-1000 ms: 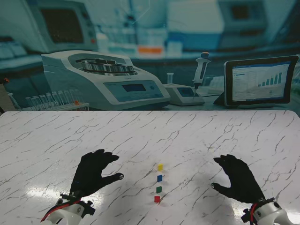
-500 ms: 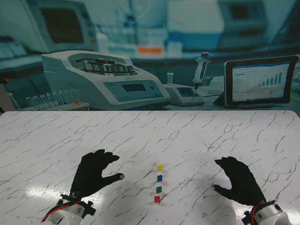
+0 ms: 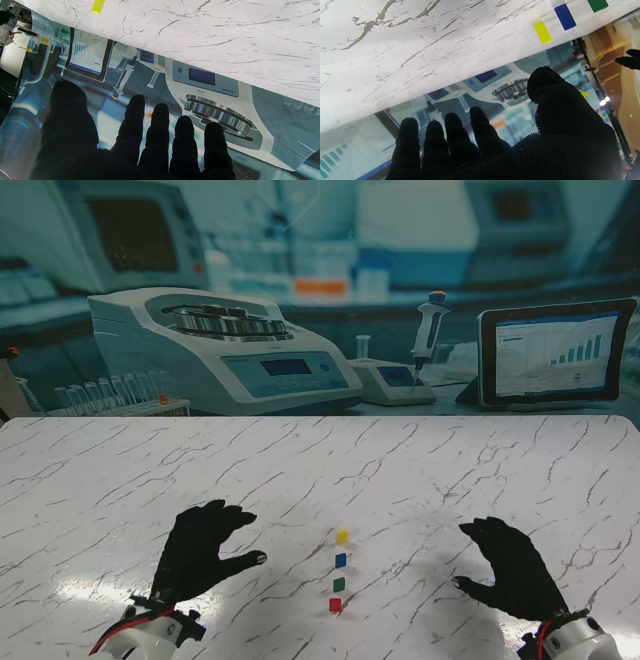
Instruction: Arrange dominoes in a row
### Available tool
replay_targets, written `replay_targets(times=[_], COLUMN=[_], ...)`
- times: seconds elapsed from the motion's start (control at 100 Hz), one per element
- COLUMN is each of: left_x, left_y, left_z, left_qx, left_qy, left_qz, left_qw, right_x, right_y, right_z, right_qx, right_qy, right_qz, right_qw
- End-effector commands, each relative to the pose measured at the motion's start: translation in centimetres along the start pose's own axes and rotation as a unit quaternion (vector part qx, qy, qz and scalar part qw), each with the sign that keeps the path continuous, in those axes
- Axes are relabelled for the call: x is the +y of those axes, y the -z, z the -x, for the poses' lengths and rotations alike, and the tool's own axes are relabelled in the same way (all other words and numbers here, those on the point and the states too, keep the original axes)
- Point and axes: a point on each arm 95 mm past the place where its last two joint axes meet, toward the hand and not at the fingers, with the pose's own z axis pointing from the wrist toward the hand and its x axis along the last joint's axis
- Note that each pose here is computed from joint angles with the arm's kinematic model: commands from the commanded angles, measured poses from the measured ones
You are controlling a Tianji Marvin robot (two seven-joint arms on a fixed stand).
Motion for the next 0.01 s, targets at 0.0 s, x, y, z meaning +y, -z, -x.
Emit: replay_targets(times=[0.0], left_x=[0.36], left_y=[0.14], left_z=[-0.37], left_qx=[0.01], left_qy=[0.011], left_qz=[0.008], left_qw=[0.9999], right_x=[-0.32], right_y=[0.32], right_z=[-0.21], right_qx=[-0.003], right_qy=[-0.005], right_qz=[-0.001], right_qw=[1.0])
